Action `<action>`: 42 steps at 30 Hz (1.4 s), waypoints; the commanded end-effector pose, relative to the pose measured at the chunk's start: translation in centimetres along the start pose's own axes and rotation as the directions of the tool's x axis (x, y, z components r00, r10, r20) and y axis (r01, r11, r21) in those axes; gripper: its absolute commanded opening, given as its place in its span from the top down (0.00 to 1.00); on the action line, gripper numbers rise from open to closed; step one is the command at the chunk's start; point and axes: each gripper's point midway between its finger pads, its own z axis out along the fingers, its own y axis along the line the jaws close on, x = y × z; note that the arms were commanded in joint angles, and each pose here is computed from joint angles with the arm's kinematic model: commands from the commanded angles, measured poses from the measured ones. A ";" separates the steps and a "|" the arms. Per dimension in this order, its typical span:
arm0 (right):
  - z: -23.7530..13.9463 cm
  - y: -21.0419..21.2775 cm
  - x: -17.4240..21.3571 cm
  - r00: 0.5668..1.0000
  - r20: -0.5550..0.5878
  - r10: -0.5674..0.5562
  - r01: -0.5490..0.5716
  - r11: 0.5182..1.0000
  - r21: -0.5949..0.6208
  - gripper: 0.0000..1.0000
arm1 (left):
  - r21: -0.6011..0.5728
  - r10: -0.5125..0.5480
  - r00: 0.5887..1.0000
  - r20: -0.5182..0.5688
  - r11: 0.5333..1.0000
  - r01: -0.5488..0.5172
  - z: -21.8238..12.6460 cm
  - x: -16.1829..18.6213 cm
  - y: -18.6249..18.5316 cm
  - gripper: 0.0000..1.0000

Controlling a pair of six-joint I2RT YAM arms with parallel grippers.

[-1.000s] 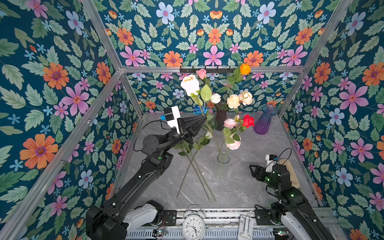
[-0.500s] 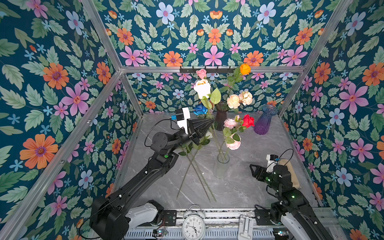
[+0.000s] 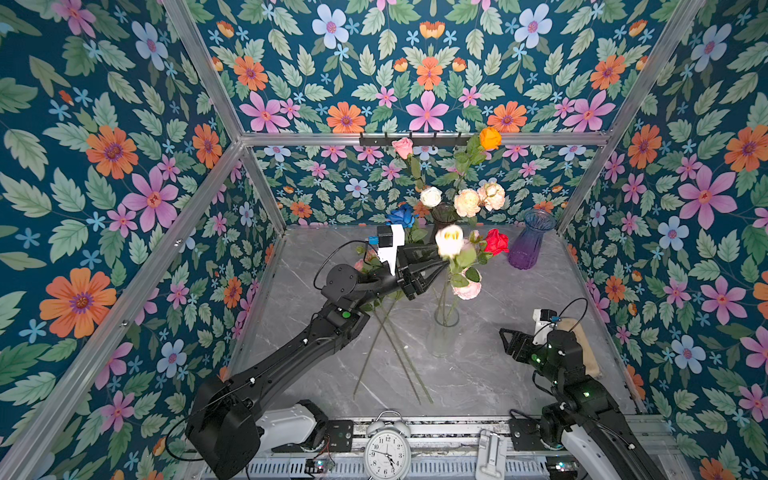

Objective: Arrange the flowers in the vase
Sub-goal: 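Carry the white rose over the clear glass vase and lower it in, then push the white rose stem down into the clear glass vase with the left gripper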

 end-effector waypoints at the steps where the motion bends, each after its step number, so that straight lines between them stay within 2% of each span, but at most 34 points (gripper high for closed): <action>1: 0.0 0.0 -0.2 1.000 0.012 -0.005 0.005 1.000 0.001 0.28 | -0.005 0.027 1.000 0.008 1.000 -0.027 -0.1 -0.3 -0.1 0.39; 24: 0.0 0.0 -0.2 1.000 0.011 -0.005 0.005 1.000 0.001 0.28 | -0.075 0.075 0.997 0.007 0.994 -0.074 -1.2 -0.9 0.0 0.37; 26: 0.0 0.0 -0.2 1.000 0.011 -0.005 0.005 1.000 0.002 0.28 | -0.075 0.066 0.998 0.003 0.995 -0.065 -1.1 -0.8 0.1 0.42; 29: 0.0 0.0 -0.2 1.000 0.012 -0.005 0.005 1.000 0.001 0.28 | -0.099 0.042 0.999 -0.015 0.994 -0.043 -0.7 -0.5 0.8 0.57; 38: -0.1 -0.1 -0.1 1.000 0.012 -0.005 0.005 1.000 0.002 0.28 | -0.184 0.002 0.994 -0.108 0.983 -0.022 0.7 1.8 2.8 0.60; 42: -0.1 0.0 -0.2 1.000 0.013 -0.005 0.005 1.000 0.001 0.28 | -0.197 -0.011 0.992 -0.126 0.980 -0.014 1.0 2.4 3.1 0.69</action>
